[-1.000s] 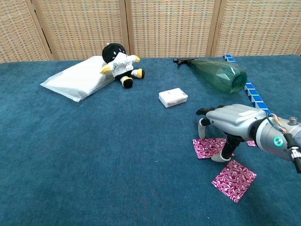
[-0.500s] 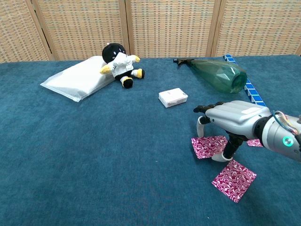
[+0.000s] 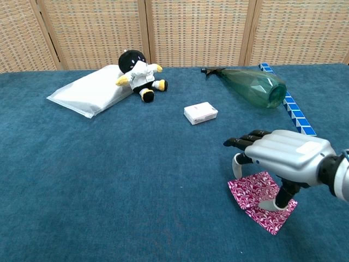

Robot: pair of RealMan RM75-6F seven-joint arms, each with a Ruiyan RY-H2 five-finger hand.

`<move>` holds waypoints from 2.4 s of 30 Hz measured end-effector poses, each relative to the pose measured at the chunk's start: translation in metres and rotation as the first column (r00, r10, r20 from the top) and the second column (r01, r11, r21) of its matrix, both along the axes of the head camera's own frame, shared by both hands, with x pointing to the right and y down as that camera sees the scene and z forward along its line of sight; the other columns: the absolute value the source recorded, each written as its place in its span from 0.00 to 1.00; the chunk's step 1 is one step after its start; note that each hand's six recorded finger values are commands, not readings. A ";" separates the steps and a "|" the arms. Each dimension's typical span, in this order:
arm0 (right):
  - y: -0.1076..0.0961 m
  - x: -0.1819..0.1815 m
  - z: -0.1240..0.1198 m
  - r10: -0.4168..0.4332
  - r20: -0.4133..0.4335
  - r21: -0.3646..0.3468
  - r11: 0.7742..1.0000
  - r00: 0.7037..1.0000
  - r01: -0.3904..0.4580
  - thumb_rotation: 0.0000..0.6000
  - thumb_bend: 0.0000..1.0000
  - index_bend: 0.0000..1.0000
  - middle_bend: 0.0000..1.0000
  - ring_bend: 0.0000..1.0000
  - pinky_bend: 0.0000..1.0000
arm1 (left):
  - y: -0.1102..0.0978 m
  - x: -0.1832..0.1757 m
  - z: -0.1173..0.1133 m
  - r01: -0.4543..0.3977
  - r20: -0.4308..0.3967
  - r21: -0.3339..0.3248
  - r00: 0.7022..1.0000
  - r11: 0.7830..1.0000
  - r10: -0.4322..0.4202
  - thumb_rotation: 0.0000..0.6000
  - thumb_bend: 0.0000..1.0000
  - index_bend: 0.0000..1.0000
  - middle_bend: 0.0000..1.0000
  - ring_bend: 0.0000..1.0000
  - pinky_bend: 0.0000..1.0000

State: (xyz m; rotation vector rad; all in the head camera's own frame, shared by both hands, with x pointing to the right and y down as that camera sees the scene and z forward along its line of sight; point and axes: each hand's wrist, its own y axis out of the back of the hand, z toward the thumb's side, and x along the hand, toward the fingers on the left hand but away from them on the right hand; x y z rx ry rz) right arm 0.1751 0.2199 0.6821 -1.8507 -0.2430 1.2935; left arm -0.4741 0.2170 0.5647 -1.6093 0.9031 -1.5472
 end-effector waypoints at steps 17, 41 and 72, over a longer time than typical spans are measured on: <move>0.017 0.015 0.001 -0.078 -0.032 0.012 0.997 0.996 0.078 1.00 0.36 0.54 0.00 0.00 0.00 | 0.000 0.000 0.000 0.000 -0.001 0.000 1.000 1.000 0.000 1.00 0.00 0.00 0.00 0.00 0.00; 0.021 0.024 0.002 -0.137 -0.079 -0.008 0.991 0.987 0.137 1.00 0.26 0.35 0.00 0.00 0.00 | 0.000 0.000 0.000 0.001 0.000 0.001 1.000 1.000 -0.001 1.00 0.00 0.00 0.00 0.00 0.00; -0.018 0.043 -0.021 0.020 -0.032 0.049 0.999 0.999 -0.018 1.00 0.21 0.23 0.00 0.00 0.00 | 0.000 0.000 0.000 0.000 0.002 -0.001 1.000 1.000 0.000 1.00 0.00 0.00 0.00 0.00 0.00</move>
